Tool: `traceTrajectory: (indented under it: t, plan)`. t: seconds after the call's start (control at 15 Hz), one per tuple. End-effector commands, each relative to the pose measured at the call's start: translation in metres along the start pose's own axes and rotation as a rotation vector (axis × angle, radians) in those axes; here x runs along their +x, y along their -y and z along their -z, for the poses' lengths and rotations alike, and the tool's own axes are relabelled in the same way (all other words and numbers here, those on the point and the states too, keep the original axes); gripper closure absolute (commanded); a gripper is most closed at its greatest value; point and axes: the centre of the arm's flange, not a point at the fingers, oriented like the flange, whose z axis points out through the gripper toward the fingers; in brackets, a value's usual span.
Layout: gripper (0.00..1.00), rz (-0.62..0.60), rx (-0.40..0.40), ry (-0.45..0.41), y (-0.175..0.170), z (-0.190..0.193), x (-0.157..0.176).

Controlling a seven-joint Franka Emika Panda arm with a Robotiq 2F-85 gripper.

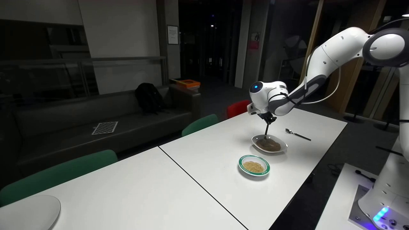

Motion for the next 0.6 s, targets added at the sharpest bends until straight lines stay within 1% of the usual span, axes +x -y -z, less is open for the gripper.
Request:
traceTrajectory:
  t: [0.0, 0.53]
  plan:
    - [0.97, 0.030, -0.012, 0.000, -0.0108, 0.0056, 0.0077]
    - [0.97, 0.052, -0.029, 0.006, -0.0135, 0.0140, 0.0166]
